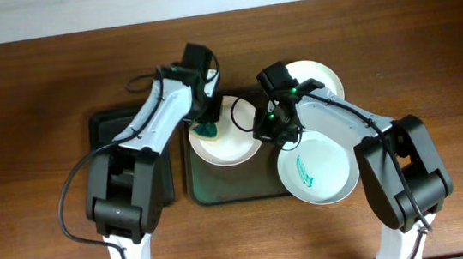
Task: Clean dirty plates on tray and stack at the side
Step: 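Lift the sponge with left gripper away to the left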
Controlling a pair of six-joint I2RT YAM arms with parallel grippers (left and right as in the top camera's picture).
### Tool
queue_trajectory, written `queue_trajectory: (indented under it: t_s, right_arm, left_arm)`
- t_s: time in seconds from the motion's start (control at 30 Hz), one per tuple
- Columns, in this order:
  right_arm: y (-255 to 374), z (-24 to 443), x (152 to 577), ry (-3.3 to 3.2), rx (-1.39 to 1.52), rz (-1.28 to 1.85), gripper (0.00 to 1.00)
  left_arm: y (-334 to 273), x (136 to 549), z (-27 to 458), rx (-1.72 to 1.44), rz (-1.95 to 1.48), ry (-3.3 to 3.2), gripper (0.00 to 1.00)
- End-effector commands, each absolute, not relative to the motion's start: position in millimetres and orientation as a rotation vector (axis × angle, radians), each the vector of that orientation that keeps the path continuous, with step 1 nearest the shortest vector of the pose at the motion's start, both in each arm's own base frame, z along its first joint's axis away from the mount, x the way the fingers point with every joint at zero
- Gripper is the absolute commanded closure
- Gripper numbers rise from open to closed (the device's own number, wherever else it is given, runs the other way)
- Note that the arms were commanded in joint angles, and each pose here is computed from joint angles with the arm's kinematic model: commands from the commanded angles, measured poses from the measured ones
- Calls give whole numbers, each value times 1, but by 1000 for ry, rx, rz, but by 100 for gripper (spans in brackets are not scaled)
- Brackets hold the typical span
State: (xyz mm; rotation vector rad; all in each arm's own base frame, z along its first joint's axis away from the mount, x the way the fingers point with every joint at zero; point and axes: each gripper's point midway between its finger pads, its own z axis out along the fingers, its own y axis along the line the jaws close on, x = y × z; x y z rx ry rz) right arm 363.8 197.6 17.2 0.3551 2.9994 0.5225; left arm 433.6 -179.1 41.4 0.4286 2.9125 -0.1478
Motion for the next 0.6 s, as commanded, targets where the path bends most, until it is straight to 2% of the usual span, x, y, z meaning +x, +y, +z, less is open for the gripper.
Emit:
queue_trajectory:
  t_s: [0.0,0.1,0.13,0.2,0.33,0.57]
  right_arm:
    - [196,9,362,3017,354,470,96]
    - [196,9,362,3016,354,464,94]
    - [195,9,362,3015,354,459,92]
    - [195,9,364,3009,347,461,78]
    - [198,5,370,2991,342,470,67]
    - [203,0,380,2955,331,498,68]
  left_arm:
    - [-173,455,91,347,-102,2863,100]
    - [-165,459,117,321,-101,2857,100]
    - [-162,461,124,309,-103,2852,100]
    - [-152,466,133,270,-121,2849,100]
    - [-123,475,134,141,-141,2855,100]
    - [-73,487,135,-9,-128,2848,100]
